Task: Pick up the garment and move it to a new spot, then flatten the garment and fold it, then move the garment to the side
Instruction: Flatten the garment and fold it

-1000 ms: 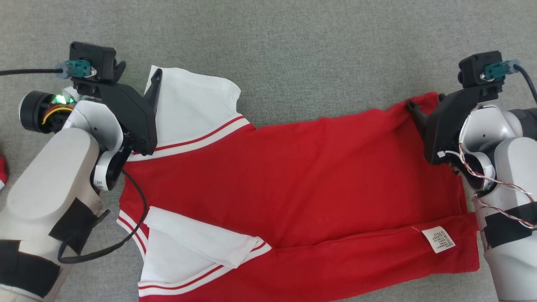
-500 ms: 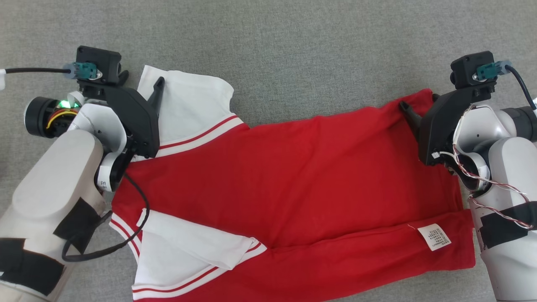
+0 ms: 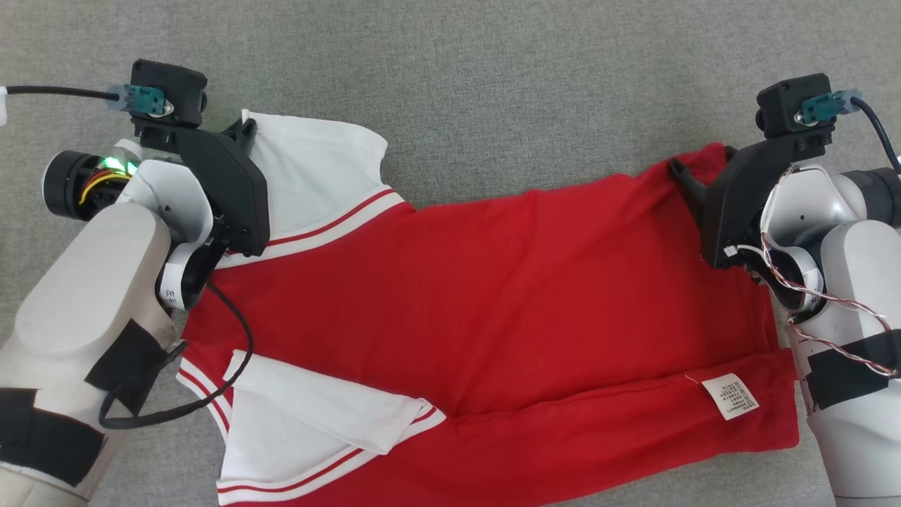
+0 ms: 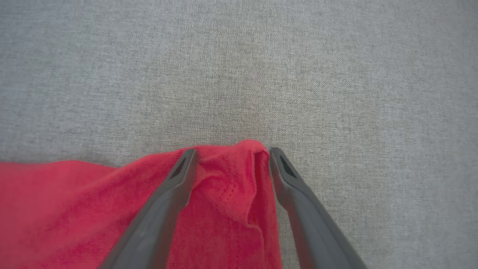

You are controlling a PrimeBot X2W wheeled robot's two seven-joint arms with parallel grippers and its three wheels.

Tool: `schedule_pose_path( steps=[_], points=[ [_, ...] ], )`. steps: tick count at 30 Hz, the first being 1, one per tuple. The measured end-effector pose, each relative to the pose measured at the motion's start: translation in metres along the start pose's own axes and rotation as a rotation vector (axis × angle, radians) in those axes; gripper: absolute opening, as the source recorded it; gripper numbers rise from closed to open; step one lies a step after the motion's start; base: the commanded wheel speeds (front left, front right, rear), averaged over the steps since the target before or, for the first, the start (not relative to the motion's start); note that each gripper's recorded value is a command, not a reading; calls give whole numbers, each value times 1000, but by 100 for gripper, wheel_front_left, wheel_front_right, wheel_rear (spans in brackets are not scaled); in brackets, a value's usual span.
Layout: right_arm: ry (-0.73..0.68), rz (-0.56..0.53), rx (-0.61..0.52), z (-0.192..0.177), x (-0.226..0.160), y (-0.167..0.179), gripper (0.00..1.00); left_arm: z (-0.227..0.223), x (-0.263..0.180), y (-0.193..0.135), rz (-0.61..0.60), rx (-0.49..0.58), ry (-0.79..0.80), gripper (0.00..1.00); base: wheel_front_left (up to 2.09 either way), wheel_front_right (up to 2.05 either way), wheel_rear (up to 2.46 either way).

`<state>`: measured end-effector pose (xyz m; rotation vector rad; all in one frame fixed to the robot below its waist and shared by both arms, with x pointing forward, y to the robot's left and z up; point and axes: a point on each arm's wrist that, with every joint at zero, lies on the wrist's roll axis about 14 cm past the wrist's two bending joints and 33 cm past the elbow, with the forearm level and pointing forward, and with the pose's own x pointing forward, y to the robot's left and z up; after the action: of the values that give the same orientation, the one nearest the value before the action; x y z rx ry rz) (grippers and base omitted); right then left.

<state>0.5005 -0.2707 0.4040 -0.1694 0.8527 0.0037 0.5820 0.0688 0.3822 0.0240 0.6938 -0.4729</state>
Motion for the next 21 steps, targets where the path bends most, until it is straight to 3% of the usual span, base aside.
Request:
schedule_pose_path(
  steps=[21],
  points=[
    [36, -11, -16, -5, -2, -5, 100, 9, -5, 8, 8, -11, -50, 0, 0, 0, 0]
  ],
)
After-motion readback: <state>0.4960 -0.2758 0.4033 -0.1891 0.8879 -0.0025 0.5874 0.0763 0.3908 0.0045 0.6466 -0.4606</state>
